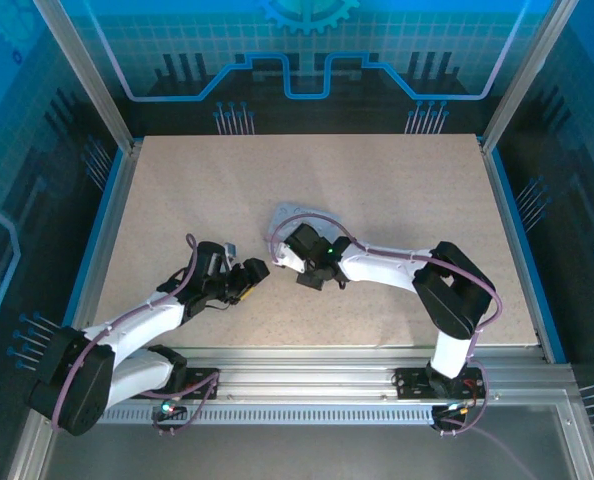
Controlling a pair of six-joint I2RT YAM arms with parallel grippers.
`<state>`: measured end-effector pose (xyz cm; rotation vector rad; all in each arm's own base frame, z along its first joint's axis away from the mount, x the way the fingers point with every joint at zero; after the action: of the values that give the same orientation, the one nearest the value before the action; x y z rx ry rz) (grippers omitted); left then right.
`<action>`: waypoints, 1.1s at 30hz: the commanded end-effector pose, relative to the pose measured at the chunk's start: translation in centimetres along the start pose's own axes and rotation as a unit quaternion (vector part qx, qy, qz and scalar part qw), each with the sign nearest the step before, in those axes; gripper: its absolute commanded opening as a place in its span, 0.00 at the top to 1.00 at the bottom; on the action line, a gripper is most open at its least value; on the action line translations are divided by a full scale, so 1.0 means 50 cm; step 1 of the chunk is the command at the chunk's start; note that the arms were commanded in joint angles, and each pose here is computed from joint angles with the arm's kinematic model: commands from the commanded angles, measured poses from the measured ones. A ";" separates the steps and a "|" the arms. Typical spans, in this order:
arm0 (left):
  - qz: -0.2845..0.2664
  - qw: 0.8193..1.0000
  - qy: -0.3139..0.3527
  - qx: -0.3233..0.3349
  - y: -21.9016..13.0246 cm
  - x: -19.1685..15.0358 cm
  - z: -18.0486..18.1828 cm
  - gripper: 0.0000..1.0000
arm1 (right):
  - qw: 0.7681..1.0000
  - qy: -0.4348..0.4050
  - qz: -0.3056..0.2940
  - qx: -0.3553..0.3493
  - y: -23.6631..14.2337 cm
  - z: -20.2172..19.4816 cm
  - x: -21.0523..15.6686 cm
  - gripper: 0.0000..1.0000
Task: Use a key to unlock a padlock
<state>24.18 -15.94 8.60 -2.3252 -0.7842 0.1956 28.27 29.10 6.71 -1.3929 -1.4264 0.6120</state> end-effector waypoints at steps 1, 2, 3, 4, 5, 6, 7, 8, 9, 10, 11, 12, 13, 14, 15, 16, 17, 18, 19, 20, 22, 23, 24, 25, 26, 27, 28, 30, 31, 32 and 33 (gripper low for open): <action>0.009 1.000 -0.008 0.002 -0.003 -0.008 0.005 0.25 | 1.000 0.009 -0.016 0.009 -0.016 0.020 0.006 1.00; 0.010 1.000 -0.008 0.002 -0.003 -0.008 0.005 0.25 | 1.000 0.012 -0.021 0.006 -0.018 0.019 0.008 1.00; 0.009 1.000 -0.008 0.002 -0.003 -0.008 0.004 0.25 | 1.000 0.014 -0.025 0.005 -0.020 0.017 0.011 1.00; 0.010 1.000 -0.007 0.003 -0.003 -0.008 0.006 0.25 | 0.999 0.015 -0.030 0.004 -0.022 0.016 0.015 1.00; 0.009 1.000 -0.007 0.003 -0.003 -0.008 0.005 0.26 | 0.999 0.014 -0.038 0.001 -0.026 0.013 0.022 1.00; 0.009 1.000 -0.007 0.002 -0.004 -0.007 0.005 0.25 | 0.999 0.010 -0.043 -0.001 -0.027 0.011 0.027 1.00; 0.009 1.000 -0.006 0.002 -0.003 -0.008 0.004 0.25 | 0.999 0.007 -0.049 -0.005 -0.030 0.007 0.035 1.00; 0.009 1.000 -0.007 0.002 -0.003 -0.007 0.004 0.25 | 0.999 0.003 -0.054 -0.007 -0.032 0.004 0.044 1.00; 0.008 1.000 -0.007 0.002 -0.003 -0.007 0.003 0.25 | 0.998 0.000 -0.060 -0.005 -0.033 0.002 0.053 1.00; 0.008 1.000 -0.007 0.001 -0.004 -0.007 0.002 0.25 | 0.998 -0.003 -0.064 -0.003 -0.033 0.001 0.061 1.00; 0.008 1.000 -0.007 0.000 -0.004 -0.006 0.001 0.25 | 0.998 -0.007 -0.067 -0.001 -0.032 0.001 0.070 1.00; 0.008 1.000 -0.008 0.001 -0.004 -0.006 0.002 0.25 | 0.998 -0.011 -0.069 0.000 -0.032 0.001 0.078 1.00; 0.007 1.000 -0.007 0.000 -0.004 -0.006 0.001 0.26 | 0.997 -0.014 -0.070 0.000 -0.030 0.001 0.083 1.00; 0.007 1.000 -0.008 0.000 -0.005 -0.006 0.003 0.25 | 0.997 -0.014 -0.071 0.002 -0.028 0.003 0.087 1.00; 0.006 1.000 -0.008 0.000 -0.006 -0.006 0.002 0.26 | 0.997 -0.011 -0.073 0.004 -0.026 0.003 0.088 1.00; 0.005 1.000 -0.008 -0.001 -0.007 -0.006 0.001 0.25 | 0.997 -0.008 -0.078 0.007 -0.026 0.005 0.091 1.00; 0.005 1.000 -0.008 -0.001 -0.007 -0.006 0.001 0.25 | 0.997 -0.001 -0.080 0.013 -0.024 0.007 0.090 1.00; 0.005 1.000 -0.007 -0.001 -0.008 -0.006 0.000 0.25 | 0.997 0.006 -0.081 0.017 -0.023 0.010 0.089 1.00; 0.004 1.000 -0.007 -0.002 -0.008 -0.006 -0.001 0.25 | 0.996 0.012 -0.083 0.020 -0.021 0.013 0.085 1.00; 0.005 1.000 -0.007 -0.001 -0.008 -0.007 0.001 0.25 | 0.996 0.020 -0.083 0.021 -0.017 0.015 0.081 1.00; 0.005 1.000 -0.006 -0.001 -0.008 -0.006 -0.001 0.25 | 0.996 0.036 -0.083 0.024 -0.012 0.020 0.072 1.00; 0.005 1.000 -0.005 0.000 -0.007 -0.006 0.000 0.25 | 0.995 0.042 -0.084 0.025 -0.009 0.024 0.068 1.00; 0.005 1.000 -0.005 -0.002 -0.008 -0.005 -0.002 0.25 | 0.995 0.047 -0.084 0.024 -0.008 0.025 0.065 1.00; 0.005 1.000 -0.004 -0.002 -0.007 -0.006 -0.002 0.25 | 0.994 0.054 -0.087 0.024 -0.009 0.026 0.064 1.00; 0.006 1.000 -0.004 -0.001 -0.007 -0.006 -0.001 0.25 | 0.994 0.058 -0.091 0.025 -0.012 0.028 0.063 1.00; 0.005 1.000 -0.004 0.000 -0.007 -0.005 -0.001 0.25 | 0.993 0.063 -0.093 0.025 -0.015 0.028 0.063 1.00; 0.005 1.000 -0.003 -0.001 -0.008 -0.005 -0.001 0.25 | 0.993 0.067 -0.097 0.024 -0.020 0.026 0.064 1.00; 0.006 1.000 -0.004 0.000 -0.008 -0.006 0.000 0.25 | 0.992 0.074 -0.103 0.023 -0.031 0.024 0.064 1.00; 0.007 1.000 -0.004 0.001 -0.008 -0.008 0.001 0.25 | 0.991 0.079 -0.107 0.021 -0.037 0.022 0.064 1.00; 0.009 1.000 -0.005 0.003 -0.008 -0.009 0.004 0.25 | 0.990 0.083 -0.110 0.020 -0.043 0.021 0.064 1.00; 0.011 1.000 -0.006 0.003 -0.008 -0.010 0.005 0.25 | 0.990 0.086 -0.114 0.018 -0.050 0.019 0.064 1.00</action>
<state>24.09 -15.90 8.72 -2.3259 -0.7848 0.1945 27.02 31.00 6.93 -1.2596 -1.3830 0.4607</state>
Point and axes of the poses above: each hand's point on the last joint's axis, 136 mm out from that joint toward the fingers, its own y axis out along the fingers, its own z axis along the line the jaws close on, x = y × z, the point moved 2 cm from there along -y, back along the fingers, and after that the axes turned 5 degrees about -y, right-handed, at the moved point
